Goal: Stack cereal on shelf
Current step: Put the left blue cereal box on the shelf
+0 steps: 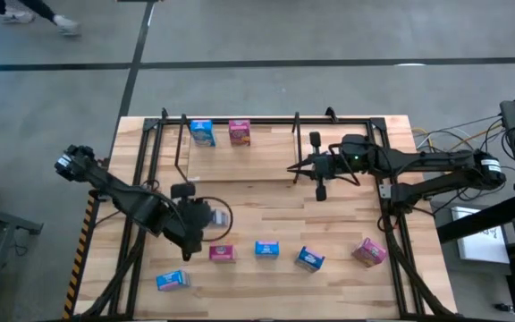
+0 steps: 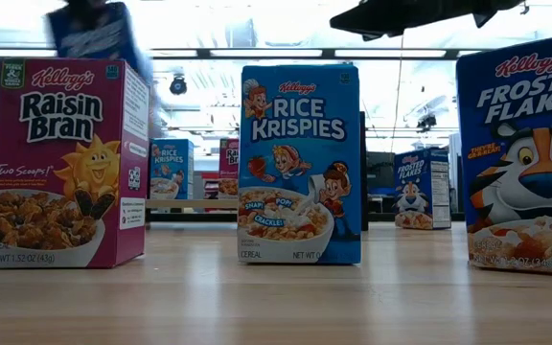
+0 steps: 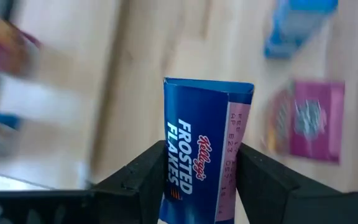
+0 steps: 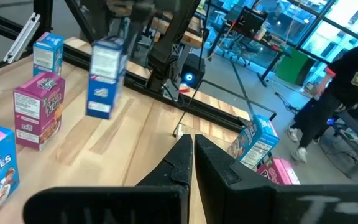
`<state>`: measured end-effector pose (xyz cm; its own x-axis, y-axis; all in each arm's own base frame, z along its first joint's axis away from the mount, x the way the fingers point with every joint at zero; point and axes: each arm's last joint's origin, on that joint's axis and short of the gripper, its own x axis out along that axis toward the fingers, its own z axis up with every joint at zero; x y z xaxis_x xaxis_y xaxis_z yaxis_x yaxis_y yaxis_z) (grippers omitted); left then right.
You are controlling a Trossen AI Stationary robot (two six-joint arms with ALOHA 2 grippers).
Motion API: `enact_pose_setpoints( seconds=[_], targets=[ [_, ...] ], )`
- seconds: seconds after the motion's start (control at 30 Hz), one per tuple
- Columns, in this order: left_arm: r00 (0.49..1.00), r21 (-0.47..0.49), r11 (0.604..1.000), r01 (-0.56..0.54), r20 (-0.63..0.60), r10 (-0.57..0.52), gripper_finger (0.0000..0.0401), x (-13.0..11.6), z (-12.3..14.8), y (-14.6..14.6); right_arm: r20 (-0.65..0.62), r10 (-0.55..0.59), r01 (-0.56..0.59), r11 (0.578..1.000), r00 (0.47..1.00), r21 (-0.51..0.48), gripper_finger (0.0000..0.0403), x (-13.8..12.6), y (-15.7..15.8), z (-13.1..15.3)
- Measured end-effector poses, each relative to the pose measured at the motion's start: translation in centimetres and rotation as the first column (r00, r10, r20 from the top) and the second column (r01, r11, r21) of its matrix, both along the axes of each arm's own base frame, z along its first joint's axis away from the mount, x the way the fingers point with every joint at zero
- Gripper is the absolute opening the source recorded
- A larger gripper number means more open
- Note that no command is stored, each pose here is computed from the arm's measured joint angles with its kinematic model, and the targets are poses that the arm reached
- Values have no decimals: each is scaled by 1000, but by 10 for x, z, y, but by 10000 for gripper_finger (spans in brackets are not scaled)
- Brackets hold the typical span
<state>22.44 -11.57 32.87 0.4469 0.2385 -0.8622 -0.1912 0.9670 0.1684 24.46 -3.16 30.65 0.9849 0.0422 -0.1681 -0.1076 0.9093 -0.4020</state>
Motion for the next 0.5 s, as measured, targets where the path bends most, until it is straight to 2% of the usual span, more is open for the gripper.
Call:
enact_pose_setpoints(
  seconds=[0.1, 0.23, 0.5],
  targets=[
    [997, 66, 998, 13, 70, -18, 158, 7, 22, 11, 11, -2, 1, 1000, 1000, 14, 9, -4, 1, 2],
    [992, 136, 990, 29, 121, -45, 158, 18, 45, 33, -35, -2, 3, 999, 999, 36, 9, -9, 2, 0],
    [980, 278, 960, 28, 179, -81, 158, 45, 58, 90, -55, 10, -6, 997, 998, 74, 9, -13, 3, -4]
  ],
)
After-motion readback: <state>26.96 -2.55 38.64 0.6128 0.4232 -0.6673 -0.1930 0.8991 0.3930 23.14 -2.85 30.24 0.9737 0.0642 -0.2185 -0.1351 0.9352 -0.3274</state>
